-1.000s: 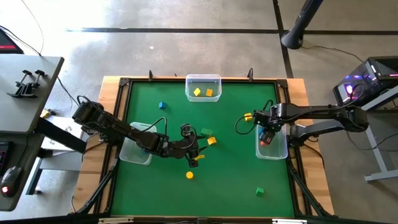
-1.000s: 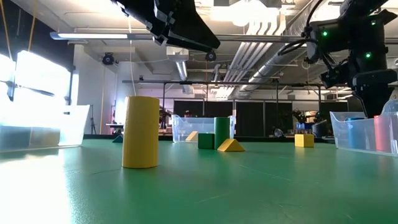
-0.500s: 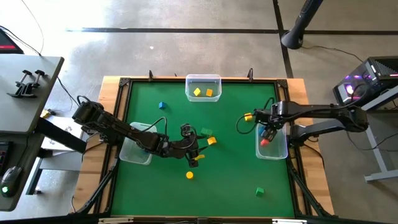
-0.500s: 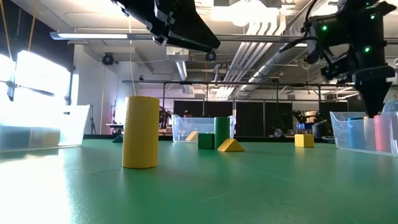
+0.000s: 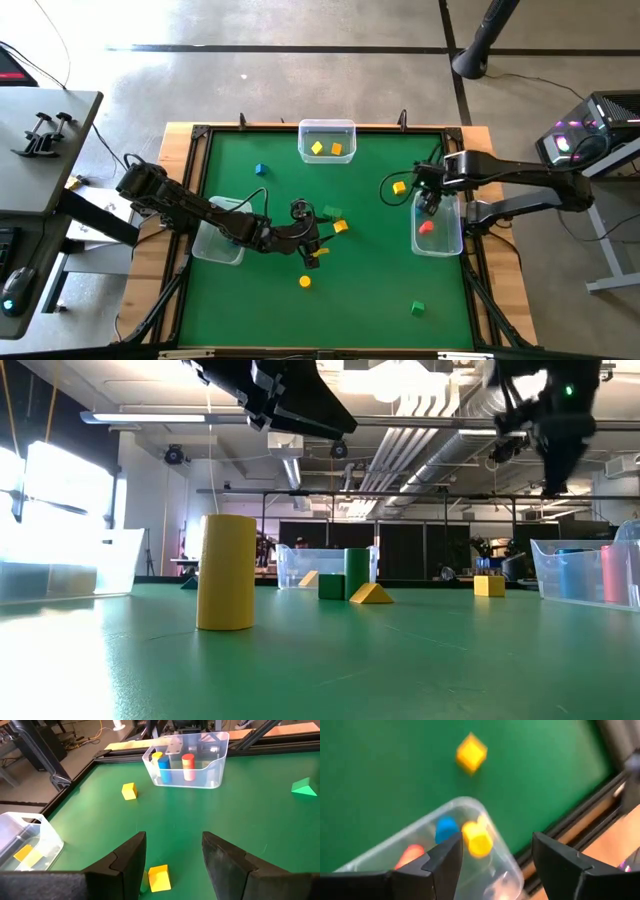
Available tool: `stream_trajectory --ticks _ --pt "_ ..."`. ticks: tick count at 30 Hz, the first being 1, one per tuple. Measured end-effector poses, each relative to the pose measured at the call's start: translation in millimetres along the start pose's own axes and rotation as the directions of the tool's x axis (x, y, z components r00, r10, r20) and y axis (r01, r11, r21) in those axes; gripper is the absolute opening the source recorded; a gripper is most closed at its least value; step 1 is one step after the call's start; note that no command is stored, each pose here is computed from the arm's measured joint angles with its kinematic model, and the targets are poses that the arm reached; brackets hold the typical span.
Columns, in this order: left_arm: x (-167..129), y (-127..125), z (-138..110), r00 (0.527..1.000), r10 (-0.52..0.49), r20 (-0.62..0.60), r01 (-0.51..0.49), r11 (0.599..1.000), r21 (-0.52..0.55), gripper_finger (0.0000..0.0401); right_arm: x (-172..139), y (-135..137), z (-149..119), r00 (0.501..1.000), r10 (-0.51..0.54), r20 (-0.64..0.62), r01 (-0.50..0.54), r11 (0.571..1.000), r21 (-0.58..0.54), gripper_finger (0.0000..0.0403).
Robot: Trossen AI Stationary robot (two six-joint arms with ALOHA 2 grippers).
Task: Sort blocks by size
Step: Put the blue triangle block into the top transparent bin
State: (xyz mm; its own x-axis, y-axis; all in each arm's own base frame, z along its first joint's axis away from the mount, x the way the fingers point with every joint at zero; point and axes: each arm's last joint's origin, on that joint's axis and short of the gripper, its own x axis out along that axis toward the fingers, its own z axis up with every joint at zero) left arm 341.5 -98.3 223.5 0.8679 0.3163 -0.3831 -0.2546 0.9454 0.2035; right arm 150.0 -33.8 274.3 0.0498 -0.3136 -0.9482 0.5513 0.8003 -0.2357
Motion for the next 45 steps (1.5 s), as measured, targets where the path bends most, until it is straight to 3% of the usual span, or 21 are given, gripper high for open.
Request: stream_trajectory --ticks 4,8,11,14,18,21,24,33,36,45 --pt "-0.1 -0.3 4.5 0.999 -0.002 0.040 0.003 1.000 -0.028 0.0177 -19.4 7.7 8.0 0.975 -0.013 0.223 0.019 1.000 -0.025 0.0227" --pt "1.0 1.7 11.1 0.995 0.004 0.098 0.002 0.998 -0.062 0.0177 -17.8 33.5 7.5 0.900 0.147 0.410 -0.073 0.979 -0.191 0.0227" --pt "3.4 3.8 13.4 0.992 0.012 0.122 -0.003 0.997 -0.077 0.0177 -9.5 59.1 -0.1 0.831 0.330 0.447 -0.163 0.914 -0.372 0.0227" --pt "7.6 5.7 13.2 0.991 0.023 0.132 -0.010 0.995 -0.097 0.0177 1.5 83.7 -11.1 0.764 0.465 0.448 -0.229 0.844 -0.485 0.0227" --pt "12.4 8.8 14.2 0.988 0.037 0.150 -0.017 0.991 -0.130 0.0177 15.7 110.4 -26.6 0.676 0.578 0.457 -0.258 0.767 -0.587 0.0227" --pt "16.2 11.6 15.1 0.984 0.044 0.172 -0.017 0.988 -0.156 0.0177 22.6 122.9 -33.2 0.619 0.619 0.483 -0.261 0.742 -0.618 0.0227" --pt "20.0 15.0 18.2 0.977 0.058 0.207 -0.020 0.982 -0.185 0.0177 27.8 129.8 -35.0 0.579 0.622 0.527 -0.238 0.747 -0.620 0.0227" --pt "33.0 18.2 11.2 0.976 0.076 0.202 -0.028 0.972 -0.233 0.0177 40.6 133.8 -20.9 0.397 0.489 0.777 -0.217 0.872 -0.439 0.0227" --pt "35.1 17.0 9.1 0.977 0.078 0.199 -0.030 0.972 -0.235 0.0177 45.7 133.1 -15.8 0.398 0.466 0.790 -0.216 0.885 -0.412 0.0227" --pt "42.1 24.8 6.4 0.977 0.106 0.186 -0.049 0.956 -0.288 0.0177 64.9 137.7 -8.8 0.476 0.425 0.770 -0.256 0.905 -0.341 0.0227"
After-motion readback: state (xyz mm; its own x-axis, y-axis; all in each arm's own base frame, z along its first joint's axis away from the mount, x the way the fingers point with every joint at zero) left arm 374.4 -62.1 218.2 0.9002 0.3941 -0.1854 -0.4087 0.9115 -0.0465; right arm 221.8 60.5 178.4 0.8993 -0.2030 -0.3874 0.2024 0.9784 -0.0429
